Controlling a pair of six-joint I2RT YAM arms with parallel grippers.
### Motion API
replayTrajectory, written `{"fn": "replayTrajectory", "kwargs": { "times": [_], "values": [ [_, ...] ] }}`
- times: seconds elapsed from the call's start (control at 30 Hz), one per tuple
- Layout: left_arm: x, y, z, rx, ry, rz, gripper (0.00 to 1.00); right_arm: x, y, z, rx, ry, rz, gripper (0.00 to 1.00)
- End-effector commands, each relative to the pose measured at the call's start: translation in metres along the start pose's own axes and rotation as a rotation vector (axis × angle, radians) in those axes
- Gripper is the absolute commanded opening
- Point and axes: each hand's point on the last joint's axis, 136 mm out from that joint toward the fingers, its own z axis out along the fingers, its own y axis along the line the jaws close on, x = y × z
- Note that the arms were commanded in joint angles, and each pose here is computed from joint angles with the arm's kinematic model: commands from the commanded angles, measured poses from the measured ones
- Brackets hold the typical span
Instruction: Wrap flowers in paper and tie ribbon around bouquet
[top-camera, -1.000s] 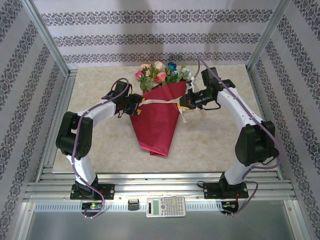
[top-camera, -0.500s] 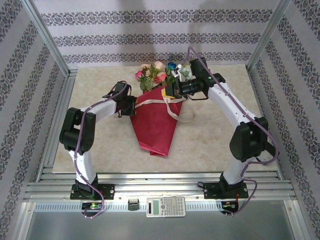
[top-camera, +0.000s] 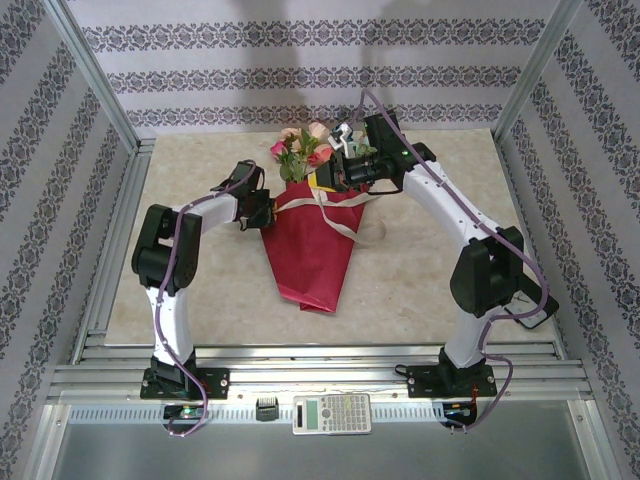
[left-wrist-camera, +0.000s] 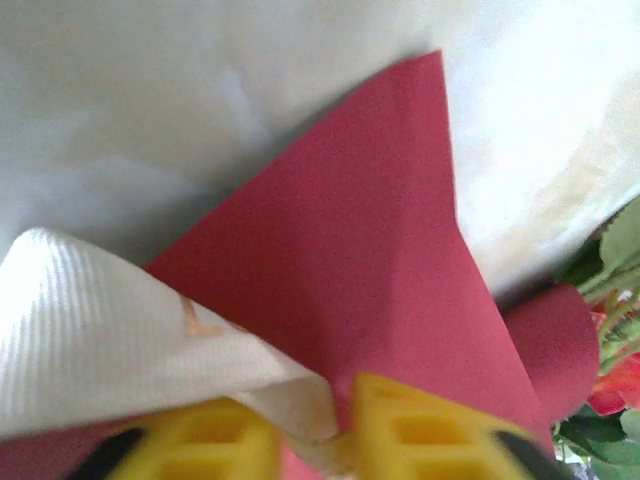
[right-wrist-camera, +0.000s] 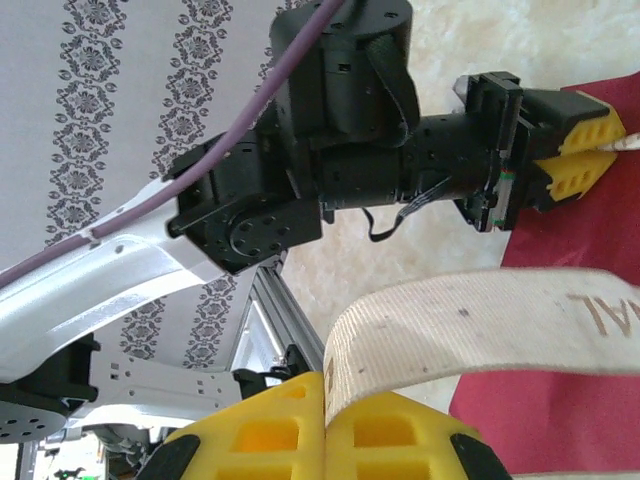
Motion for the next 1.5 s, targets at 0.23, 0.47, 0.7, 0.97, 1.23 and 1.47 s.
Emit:
{"fn": "replayTrajectory", "kwargs": {
  "times": [0.23,0.47,0.7,0.97,1.23,1.47],
  "values": [
    [0.031,-0.033,-0.024,0.112,0.112,0.138,0.00,-0.015,0.007,0.019,-0.040,0.013,-0.016,0.00],
    [0.053,-0.018,-0.047,0.145,0.184,0.292,0.00,-0.031,0.001,0.035,-0.064,0.032,0.002,0.00],
    [0.067,-0.004,-0.056,0.162,0.246,0.405,0.00,-0.035,-0.014,0.054,-0.074,0.072,0.050,0.00],
    [0.076,0.004,-0.064,0.215,0.265,0.500,0.00,0.001,-0.023,0.056,-0.077,0.159,0.113,0.00],
    [0.088,0.015,-0.071,0.235,0.293,0.585,0.00,0.000,-0.090,0.056,-0.048,0.179,0.348,0.00],
    [0.089,0.009,-0.066,0.234,0.288,0.621,0.00,-0.019,-0.137,0.061,0.001,0.168,0.510,0.00]
  ]
}}
